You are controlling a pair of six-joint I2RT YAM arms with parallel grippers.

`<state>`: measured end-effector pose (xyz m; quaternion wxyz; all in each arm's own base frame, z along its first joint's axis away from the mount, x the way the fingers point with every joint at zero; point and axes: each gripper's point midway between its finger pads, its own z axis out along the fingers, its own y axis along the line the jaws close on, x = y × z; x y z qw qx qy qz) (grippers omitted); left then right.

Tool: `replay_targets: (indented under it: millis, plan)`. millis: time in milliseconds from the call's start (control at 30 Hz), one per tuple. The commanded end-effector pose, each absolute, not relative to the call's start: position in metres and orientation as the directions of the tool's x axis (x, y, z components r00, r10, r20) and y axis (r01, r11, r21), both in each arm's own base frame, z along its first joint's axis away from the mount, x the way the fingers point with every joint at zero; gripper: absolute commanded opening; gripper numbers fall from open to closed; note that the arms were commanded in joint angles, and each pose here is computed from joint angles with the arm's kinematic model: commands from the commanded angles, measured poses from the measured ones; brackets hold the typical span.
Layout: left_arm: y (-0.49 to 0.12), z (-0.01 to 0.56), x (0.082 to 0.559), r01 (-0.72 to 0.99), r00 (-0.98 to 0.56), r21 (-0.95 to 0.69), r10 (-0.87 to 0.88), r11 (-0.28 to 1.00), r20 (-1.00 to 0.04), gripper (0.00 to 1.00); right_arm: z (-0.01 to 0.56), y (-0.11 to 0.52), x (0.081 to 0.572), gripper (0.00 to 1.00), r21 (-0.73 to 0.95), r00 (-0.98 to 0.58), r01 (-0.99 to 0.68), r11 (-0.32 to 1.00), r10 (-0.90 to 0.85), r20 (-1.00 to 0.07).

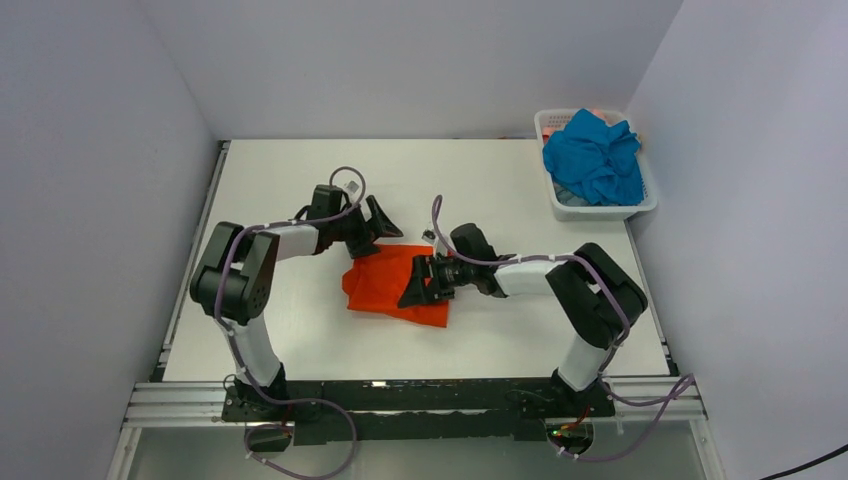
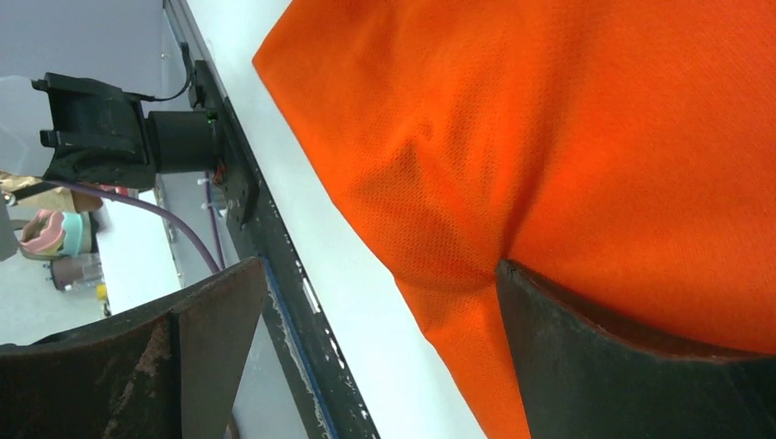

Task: Fold and stack the t-shirts
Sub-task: Smooth out wrinkles on the folded tshirt

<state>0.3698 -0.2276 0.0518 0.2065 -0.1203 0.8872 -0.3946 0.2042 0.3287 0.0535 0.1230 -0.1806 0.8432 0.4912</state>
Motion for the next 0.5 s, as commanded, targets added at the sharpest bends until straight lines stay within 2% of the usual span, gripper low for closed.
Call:
replay_targets:
  millis: [0,100,300,467]
  plan:
    - [-0.231,0.026,0.367,-0.089,-0.912,-0.752,-0.356,0.653,-0.202,0.99,0.036,0.324,0.217,1.0,0.715,-0.89,-0.447,0.537,-0.189,-0.414]
    - [-0.229,0.051,0.374,-0.037,-0.896,-0.742,-0.351,0.67,-0.273,0.99,0.061,0.321,0.231,1.0,0.651,-0.843,-0.512,0.56,-0.182,-0.506]
    - [-0.217,0.147,0.368,0.24,-0.775,-0.672,-0.279,0.701,-0.567,0.99,0.14,0.293,0.268,1.0,0.494,-0.687,-0.536,0.685,-0.014,-0.727]
    - [-0.181,0.154,0.339,0.175,-0.733,-0.534,-0.252,0.827,-0.631,0.99,0.169,0.241,0.281,1.0,0.418,-0.562,-0.405,0.813,0.14,-0.815]
